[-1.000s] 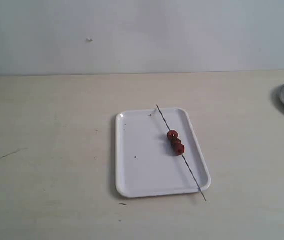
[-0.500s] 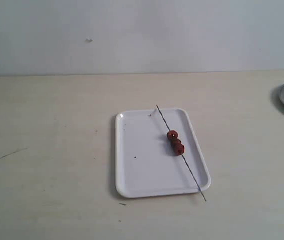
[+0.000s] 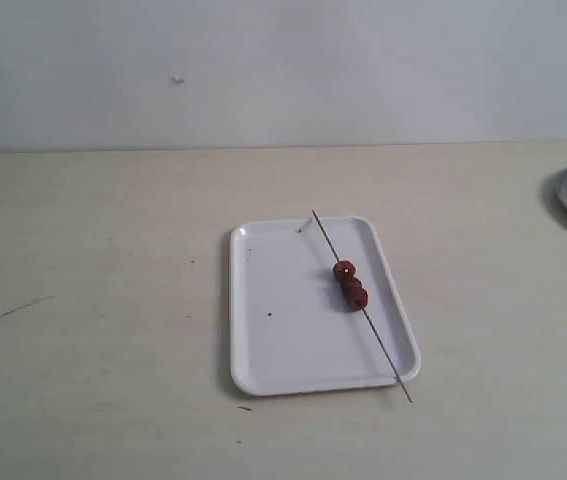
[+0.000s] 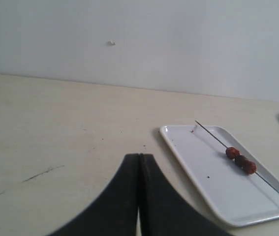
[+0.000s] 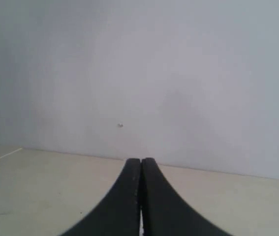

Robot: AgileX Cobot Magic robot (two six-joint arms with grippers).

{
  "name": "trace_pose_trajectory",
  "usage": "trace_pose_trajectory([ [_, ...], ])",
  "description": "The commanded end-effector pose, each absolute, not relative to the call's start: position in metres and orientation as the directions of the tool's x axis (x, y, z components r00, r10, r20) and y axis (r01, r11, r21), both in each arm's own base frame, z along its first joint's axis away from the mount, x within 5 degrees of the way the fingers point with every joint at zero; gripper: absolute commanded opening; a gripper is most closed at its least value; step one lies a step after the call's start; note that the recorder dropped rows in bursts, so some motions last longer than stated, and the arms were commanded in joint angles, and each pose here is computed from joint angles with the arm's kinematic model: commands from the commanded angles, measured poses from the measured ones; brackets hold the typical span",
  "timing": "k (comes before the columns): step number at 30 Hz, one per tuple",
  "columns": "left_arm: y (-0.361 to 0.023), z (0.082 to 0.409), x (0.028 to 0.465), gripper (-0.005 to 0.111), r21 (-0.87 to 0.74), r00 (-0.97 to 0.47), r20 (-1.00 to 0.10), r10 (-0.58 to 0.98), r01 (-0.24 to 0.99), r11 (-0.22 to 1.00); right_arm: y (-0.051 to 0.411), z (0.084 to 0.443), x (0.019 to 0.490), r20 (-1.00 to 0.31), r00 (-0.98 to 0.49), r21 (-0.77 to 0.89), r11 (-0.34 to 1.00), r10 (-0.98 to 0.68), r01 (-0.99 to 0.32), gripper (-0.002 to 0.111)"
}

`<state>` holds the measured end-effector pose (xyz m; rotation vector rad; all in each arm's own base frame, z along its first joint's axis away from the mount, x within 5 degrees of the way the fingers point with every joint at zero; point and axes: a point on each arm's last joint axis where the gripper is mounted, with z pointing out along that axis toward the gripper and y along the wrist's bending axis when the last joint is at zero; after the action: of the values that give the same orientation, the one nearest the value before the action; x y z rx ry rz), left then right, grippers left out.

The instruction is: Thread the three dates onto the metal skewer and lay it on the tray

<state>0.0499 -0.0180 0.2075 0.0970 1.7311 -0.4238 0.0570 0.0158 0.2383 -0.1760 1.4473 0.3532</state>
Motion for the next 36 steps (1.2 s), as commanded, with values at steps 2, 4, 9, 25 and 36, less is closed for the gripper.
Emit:
trace_pose_trajectory([
  [2, -0.018, 0.207, 0.050, 0.000, -0.230, -0.206, -0.963, -0.173, 0.299, 0.926, 0.021, 0.243, 0.053, -0.977, 0.124, 0.108, 0.904, 0.174, -0.413, 0.000],
  [4, -0.018, 0.207, 0.050, 0.000, -0.230, -0.206, -0.963, -0.173, 0.299, 0.926, 0.025, 0.241, 0.052, -0.979, 0.103, 0.110, 0.887, 0.173, -0.449, 0.000],
  [9, -0.018, 0.207, 0.050, 0.000, -0.230, -0.206, -0.963, -0.173, 0.299, 0.926, 0.026, 0.233, 0.053, -0.985, 0.007, 0.149, 0.881, 0.170, -0.449, 0.000],
  [25, -0.018, 0.207, 0.050, 0.000, -0.229, -0.205, -0.964, -0.172, 0.298, 0.927, 0.014, 0.210, 0.056, -0.984, -0.174, 0.013, 0.949, -0.044, -0.314, 0.000],
  [36, -0.018, 0.207, 0.050, 0.000, -0.229, -0.205, -0.964, -0.172, 0.298, 0.927, -0.004, 0.208, 0.056, -0.981, -0.187, 0.048, 0.999, 0.046, -0.010, 0.000],
])
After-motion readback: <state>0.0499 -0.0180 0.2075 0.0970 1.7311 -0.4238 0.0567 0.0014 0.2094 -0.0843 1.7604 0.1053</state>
